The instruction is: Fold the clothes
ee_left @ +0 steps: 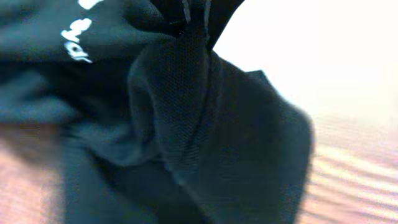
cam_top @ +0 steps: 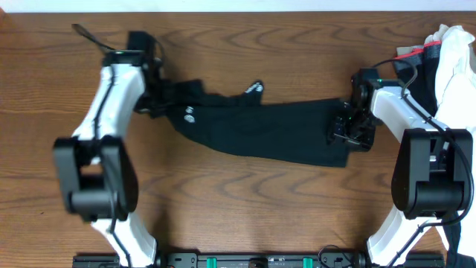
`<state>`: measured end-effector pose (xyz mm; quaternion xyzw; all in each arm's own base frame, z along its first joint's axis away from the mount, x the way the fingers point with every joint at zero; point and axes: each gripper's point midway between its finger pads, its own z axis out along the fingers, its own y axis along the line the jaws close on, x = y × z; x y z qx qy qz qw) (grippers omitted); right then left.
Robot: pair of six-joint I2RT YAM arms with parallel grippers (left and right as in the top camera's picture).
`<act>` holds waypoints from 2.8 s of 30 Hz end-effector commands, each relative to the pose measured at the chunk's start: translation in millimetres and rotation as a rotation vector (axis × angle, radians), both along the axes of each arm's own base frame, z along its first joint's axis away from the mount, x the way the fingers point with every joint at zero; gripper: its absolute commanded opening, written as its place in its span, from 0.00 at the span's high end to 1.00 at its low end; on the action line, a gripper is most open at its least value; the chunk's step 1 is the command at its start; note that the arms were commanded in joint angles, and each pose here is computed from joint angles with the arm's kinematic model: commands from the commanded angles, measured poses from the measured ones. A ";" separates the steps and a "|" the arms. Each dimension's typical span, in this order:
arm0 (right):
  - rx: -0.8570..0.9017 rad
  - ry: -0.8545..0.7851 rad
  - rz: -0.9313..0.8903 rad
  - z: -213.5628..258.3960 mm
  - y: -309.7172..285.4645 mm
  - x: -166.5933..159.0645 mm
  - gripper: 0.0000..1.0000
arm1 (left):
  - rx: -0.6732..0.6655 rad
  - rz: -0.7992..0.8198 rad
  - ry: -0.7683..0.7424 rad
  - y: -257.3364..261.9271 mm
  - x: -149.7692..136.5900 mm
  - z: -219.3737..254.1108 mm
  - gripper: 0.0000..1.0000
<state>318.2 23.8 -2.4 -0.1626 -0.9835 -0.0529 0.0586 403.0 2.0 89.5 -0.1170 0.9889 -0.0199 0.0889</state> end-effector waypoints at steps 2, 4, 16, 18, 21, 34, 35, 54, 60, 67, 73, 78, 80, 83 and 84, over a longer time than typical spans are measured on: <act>0.062 -0.018 -0.001 -15.9 12.9 -2.7 0.70 | 0.076 0.131 -0.124 35.9 -7.5 57.0 0.94; 0.115 -0.042 0.032 -17.2 21.2 -0.1 0.90 | 0.078 0.150 -0.167 42.0 -15.0 78.4 0.94; 0.363 -0.252 0.231 42.1 61.4 18.4 0.99 | 0.083 0.161 -0.294 43.6 -47.7 141.1 0.94; 0.378 -0.303 0.239 54.7 64.5 24.3 0.94 | 0.082 0.160 -0.271 43.1 -52.2 138.4 0.94; 0.462 -0.395 0.260 72.1 78.7 37.7 0.67 | 0.082 0.159 -0.247 42.6 -57.3 135.8 0.89; 0.394 -0.610 0.245 52.0 141.8 105.9 0.56 | 0.080 0.159 -0.201 41.5 -67.7 131.3 0.34; 0.388 -0.618 0.250 47.4 146.2 108.5 0.57 | 0.080 0.158 -0.196 41.4 -68.8 130.8 0.34; 0.325 -0.627 0.176 5.3 141.7 129.1 0.57 | 0.079 0.157 -0.149 40.5 -79.5 126.8 0.32; 0.381 -0.619 0.207 -6.8 160.2 126.4 0.65 | 0.080 0.157 -0.148 40.4 -79.8 126.7 0.32; 0.504 -0.690 0.231 34.6 168.9 132.5 0.99 | 0.080 0.157 -0.148 40.4 -79.8 126.7 0.32; 0.585 -0.798 0.345 130.5 155.5 111.0 0.99 | 0.080 0.157 -0.147 40.4 -80.2 126.6 0.31; 0.555 -0.865 0.521 200.8 147.5 54.5 0.99 | 0.079 0.155 -0.115 39.8 -87.4 124.2 0.31; 0.533 -0.856 0.571 215.1 142.8 27.7 0.99 | 0.079 0.155 -0.097 39.4 -91.6 123.0 0.30; 0.457 -0.784 0.582 220.7 126.6 -13.0 0.99 | 0.079 0.154 -0.068 38.8 -98.5 121.1 0.30; 0.413 -0.753 0.590 220.2 117.9 -28.9 0.99 | 0.079 0.153 -0.061 38.6 -100.3 120.6 0.31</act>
